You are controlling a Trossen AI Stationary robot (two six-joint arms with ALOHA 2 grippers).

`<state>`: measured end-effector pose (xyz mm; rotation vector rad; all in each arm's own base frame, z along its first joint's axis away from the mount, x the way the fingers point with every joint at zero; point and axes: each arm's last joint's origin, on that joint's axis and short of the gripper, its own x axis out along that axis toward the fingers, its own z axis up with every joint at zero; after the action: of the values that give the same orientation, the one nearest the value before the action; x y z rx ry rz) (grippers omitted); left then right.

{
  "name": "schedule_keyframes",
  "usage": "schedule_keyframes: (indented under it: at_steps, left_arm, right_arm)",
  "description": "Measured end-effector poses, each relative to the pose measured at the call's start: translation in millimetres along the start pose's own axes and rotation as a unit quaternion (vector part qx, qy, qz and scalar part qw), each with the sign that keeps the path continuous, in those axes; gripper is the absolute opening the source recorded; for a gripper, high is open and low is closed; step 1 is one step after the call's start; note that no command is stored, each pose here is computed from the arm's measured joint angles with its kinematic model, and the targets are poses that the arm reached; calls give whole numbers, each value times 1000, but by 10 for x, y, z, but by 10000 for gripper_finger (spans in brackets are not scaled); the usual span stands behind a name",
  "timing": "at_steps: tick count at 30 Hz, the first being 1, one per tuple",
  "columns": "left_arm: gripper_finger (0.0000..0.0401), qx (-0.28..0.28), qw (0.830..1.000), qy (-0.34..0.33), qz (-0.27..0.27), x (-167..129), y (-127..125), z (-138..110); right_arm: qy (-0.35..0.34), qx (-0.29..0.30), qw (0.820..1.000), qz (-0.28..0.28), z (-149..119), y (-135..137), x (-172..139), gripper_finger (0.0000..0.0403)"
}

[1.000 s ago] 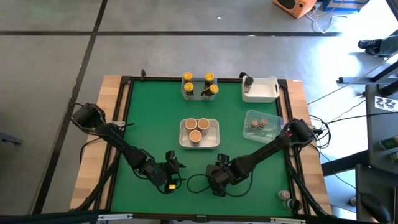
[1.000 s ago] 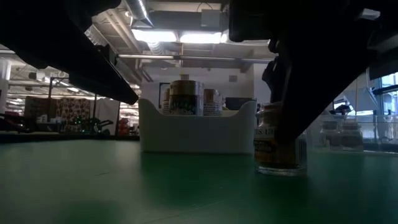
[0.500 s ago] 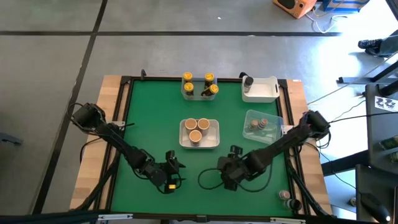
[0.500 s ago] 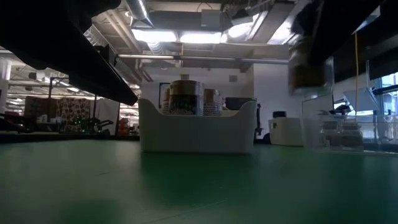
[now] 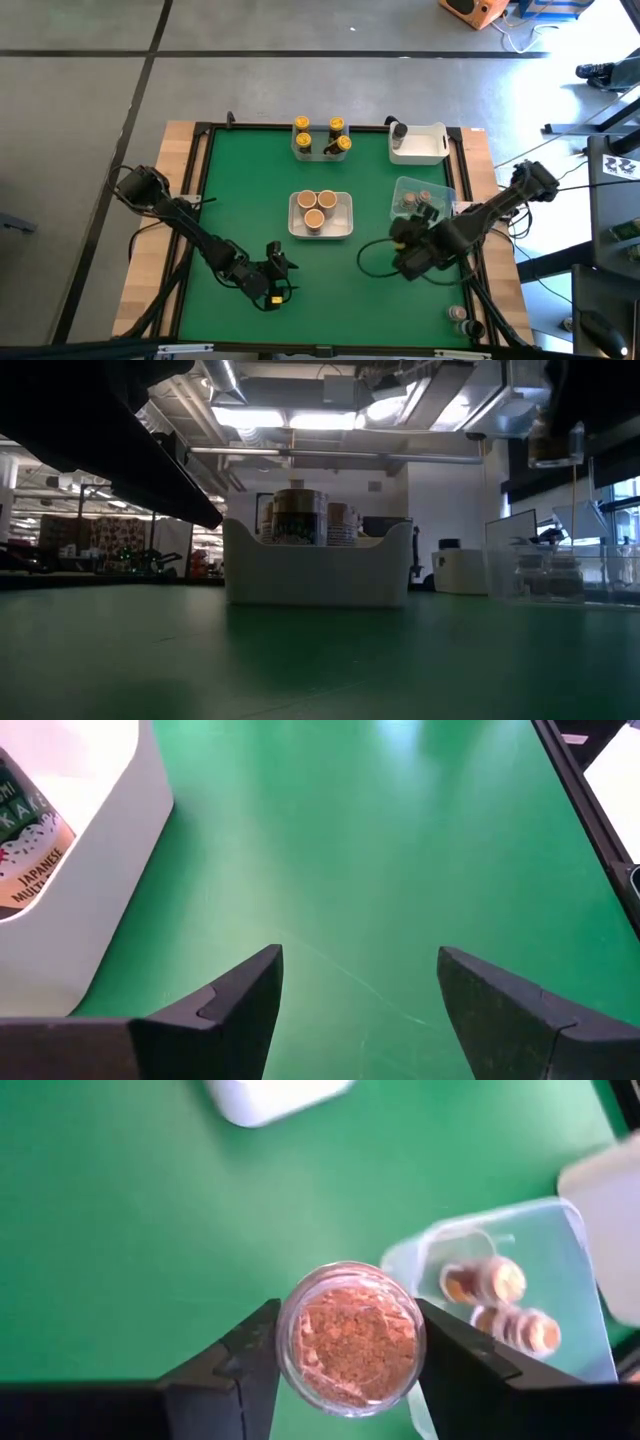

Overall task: Sort spices by type
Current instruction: Put the top brown seasoning bottle into the bottom transparent bin

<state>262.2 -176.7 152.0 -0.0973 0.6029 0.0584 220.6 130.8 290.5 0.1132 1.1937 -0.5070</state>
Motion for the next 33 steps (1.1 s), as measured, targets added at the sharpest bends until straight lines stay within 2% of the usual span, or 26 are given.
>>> schedule_keyframes:
  at_steps: [4, 7, 15, 19, 33]
  left_arm:
    - [249, 0, 1000, 0, 0, 0, 0, 0]
    - [249, 0, 1000, 0, 0, 0, 0, 0]
    - [249, 1, 1000, -6, 10, 0, 6, 3]
    - [249, 1, 1000, -8, 14, 0, 8, 5]
    - [249, 1, 1000, -8, 14, 0, 8, 5]
  right_arm:
    - [-3, 42, 999, 4, -206, -308, 8, 195]
    - [-6, 96, 995, 9, -369, -558, 34, 197]
    - [-26, 246, 969, 2, -646, -1074, 230, 200]
    - [-34, 278, 960, -2, -684, -1153, 369, 200]
    - [-18, 320, 947, -27, -751, -1172, 832, 201]
